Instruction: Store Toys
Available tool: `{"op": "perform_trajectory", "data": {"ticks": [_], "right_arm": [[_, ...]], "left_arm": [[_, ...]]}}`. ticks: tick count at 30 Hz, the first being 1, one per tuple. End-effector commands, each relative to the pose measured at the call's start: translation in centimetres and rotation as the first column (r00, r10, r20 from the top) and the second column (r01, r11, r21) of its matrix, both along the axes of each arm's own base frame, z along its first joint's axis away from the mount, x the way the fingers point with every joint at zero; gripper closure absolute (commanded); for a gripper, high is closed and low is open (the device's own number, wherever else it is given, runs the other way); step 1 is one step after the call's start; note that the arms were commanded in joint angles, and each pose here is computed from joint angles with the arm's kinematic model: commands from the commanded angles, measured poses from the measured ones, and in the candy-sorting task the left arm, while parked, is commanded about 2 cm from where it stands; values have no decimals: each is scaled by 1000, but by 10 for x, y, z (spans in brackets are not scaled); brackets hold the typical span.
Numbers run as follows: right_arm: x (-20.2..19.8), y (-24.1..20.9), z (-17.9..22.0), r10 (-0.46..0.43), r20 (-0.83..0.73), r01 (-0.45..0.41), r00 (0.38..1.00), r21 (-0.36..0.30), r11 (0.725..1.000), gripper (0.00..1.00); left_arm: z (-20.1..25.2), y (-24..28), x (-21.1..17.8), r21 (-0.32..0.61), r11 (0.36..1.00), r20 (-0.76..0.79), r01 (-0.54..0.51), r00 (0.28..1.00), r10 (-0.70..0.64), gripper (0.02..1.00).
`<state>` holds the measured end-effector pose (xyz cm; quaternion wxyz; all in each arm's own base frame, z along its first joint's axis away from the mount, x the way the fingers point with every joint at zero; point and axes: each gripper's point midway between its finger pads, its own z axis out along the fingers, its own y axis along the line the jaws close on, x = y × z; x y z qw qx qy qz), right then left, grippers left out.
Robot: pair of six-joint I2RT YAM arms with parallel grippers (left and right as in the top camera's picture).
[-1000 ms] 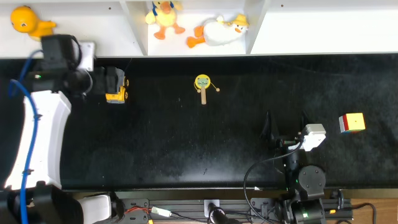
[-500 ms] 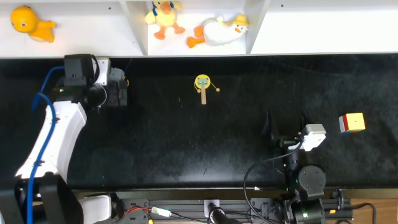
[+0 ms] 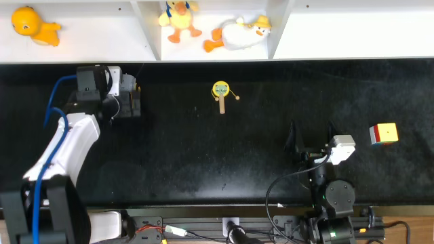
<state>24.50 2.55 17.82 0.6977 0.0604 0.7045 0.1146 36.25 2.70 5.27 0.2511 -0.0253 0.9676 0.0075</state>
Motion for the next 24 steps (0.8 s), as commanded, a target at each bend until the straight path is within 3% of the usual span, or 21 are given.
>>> {"op": "perform_trajectory", "data": {"ticks": [1, 7, 17, 24], "right_arm": [[0, 0, -4, -3, -1, 3, 1000, -7, 1000, 7], [0, 0, -4, -3, -1, 3, 1000, -7, 1000, 5], [0, 0, -4, -3, -1, 3, 1000, -7, 1000, 5], [0, 0, -4, -3, -1, 3, 1000, -7, 1000, 5]], "left_arm": [[-13, 2, 2, 5, 1000, -10, -15, 1000, 16, 20], [-24, 1, 1, 4, 1000, -39, -13, 999, 13, 77], [-23, 0, 1, -13, 1000, -37, -23, 999, 22, 411], [-20, -2, 4, -23, 999, -26, -25, 999, 24, 531]]}}
